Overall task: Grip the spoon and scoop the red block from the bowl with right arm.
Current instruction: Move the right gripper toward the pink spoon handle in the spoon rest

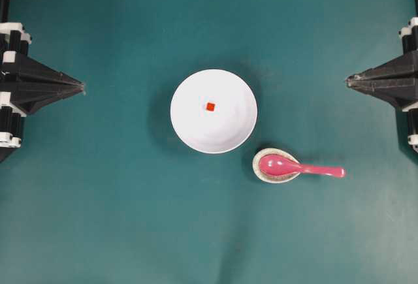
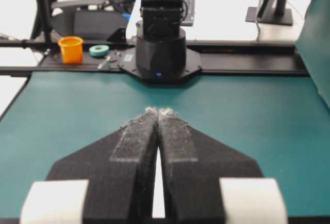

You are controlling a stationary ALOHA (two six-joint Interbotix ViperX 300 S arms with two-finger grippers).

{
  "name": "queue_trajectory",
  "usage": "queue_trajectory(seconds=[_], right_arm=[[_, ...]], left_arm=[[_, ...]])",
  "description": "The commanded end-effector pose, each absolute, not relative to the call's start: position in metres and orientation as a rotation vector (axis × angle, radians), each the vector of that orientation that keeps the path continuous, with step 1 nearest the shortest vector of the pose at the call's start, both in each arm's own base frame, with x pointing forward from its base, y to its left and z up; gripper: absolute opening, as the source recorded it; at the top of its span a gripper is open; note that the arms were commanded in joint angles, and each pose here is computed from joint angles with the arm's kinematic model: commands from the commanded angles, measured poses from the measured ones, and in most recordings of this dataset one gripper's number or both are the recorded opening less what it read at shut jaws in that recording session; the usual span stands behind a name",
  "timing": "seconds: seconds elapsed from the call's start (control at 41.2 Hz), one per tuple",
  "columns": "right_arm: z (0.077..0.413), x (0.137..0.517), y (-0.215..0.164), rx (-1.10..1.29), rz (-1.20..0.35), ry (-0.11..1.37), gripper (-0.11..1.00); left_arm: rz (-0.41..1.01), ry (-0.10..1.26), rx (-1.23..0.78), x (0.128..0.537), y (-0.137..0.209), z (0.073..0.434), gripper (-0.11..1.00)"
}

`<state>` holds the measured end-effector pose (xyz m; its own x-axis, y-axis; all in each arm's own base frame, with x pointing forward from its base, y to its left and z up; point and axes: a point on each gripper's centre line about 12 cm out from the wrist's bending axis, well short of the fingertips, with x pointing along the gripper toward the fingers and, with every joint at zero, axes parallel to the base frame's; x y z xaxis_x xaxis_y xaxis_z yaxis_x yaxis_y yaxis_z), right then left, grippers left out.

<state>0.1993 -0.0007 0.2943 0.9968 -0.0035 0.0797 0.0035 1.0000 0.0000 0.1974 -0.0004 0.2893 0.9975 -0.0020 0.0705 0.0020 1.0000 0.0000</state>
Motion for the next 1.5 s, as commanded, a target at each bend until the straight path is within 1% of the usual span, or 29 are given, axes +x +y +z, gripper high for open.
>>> queue_trajectory(seconds=[0.0,0.024,0.097,0.364,0.558,0.607,0.776,0.825,0.873,1.067,1.237,1.383,1.48], right_arm=[[0.297,0.202,0.000,0.017,-0.001,-0.077,0.00],[0.292,0.204,0.000,0.020,-0.001,-0.032,0.00],[0.287,0.205,-0.001,0.044,-0.005,0.014,0.00],[0.284,0.205,0.003,0.109,0.008,0.045,0.00],[0.271,0.210,0.011,0.144,0.040,0.106,0.01],[0.268,0.212,0.012,0.159,0.043,0.122,0.06],[0.249,0.220,0.014,0.225,0.034,0.201,0.48],[0.244,0.223,0.016,0.228,0.038,0.225,0.55],[0.237,0.225,0.019,0.228,0.047,0.254,0.58],[0.208,0.237,0.035,0.243,0.083,0.369,0.56],[0.184,0.243,0.047,0.300,0.089,0.383,0.56],[0.168,0.240,0.056,0.357,0.080,0.392,0.56],[0.156,0.234,0.064,0.384,0.084,0.424,0.56]], left_arm=[[0.001,-0.043,0.024,0.201,0.000,0.295,0.00],[0.003,-0.008,0.015,0.201,0.001,0.293,0.00],[0.002,0.008,0.004,0.201,0.001,0.293,0.00],[0.002,0.015,0.003,0.202,0.001,0.293,0.00],[0.002,0.020,0.003,0.202,0.001,0.292,0.00],[0.002,0.023,0.003,0.202,0.001,0.292,0.00],[0.002,0.028,0.001,0.202,0.001,0.291,0.00],[0.002,0.025,0.001,0.202,0.001,0.292,0.00],[0.002,0.026,0.003,0.202,0.001,0.292,0.00],[0.004,0.026,0.001,0.201,0.001,0.291,0.00],[0.002,0.029,0.001,0.202,0.001,0.291,0.00],[0.002,0.028,0.001,0.202,0.001,0.291,0.00],[0.002,0.029,0.001,0.202,0.001,0.291,0.00]])
